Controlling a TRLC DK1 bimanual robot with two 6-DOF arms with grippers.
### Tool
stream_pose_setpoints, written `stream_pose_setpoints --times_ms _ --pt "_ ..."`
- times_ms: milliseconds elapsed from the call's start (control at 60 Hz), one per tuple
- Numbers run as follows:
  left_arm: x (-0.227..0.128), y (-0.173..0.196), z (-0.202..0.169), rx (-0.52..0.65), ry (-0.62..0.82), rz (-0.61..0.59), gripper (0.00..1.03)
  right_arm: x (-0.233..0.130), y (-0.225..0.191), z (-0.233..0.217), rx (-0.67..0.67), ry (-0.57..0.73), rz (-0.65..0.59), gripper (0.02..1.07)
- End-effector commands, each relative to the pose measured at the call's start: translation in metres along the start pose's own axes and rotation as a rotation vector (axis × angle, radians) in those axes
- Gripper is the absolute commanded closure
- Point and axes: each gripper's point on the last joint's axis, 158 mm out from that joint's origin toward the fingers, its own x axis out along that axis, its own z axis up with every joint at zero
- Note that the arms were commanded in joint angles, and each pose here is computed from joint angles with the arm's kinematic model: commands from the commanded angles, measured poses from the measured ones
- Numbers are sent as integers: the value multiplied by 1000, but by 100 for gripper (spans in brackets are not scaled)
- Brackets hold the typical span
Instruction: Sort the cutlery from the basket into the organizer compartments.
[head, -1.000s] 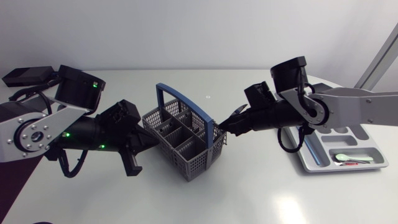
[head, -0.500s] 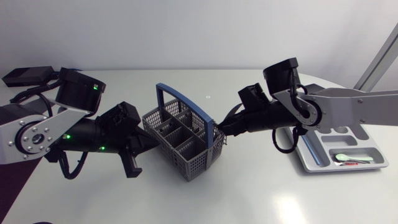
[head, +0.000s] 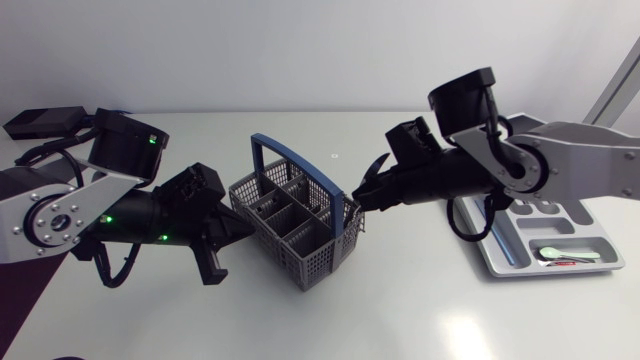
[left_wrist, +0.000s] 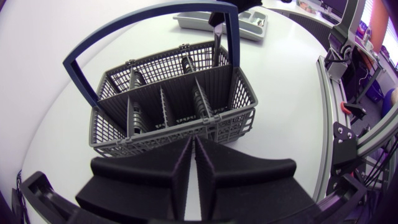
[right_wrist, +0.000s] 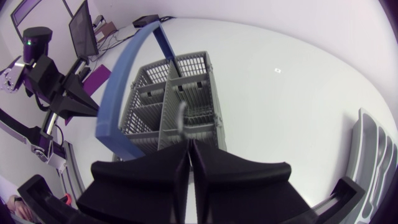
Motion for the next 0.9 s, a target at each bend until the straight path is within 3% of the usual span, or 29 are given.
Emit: stream_pose_setpoints --times_ms 0,200,383,667,883 --pt "0 -2 -9 -23 11 3 96 -24 9 34 -20 -79 -2 102" --pt "-3 -2 -7 -18 4 9 96 -70 20 65 -39 -153 -16 102" --pt "-5 -3 -6 -17 0 12 96 -115 5 81 -36 -209 -85 102" --pt "-8 -6 -3 -9 -10 11 96 -165 -82 65 7 -208 -312 102" --pt "-8 -6 -2 -6 -13 12 96 -198 -168 27 57 -134 -500 102"
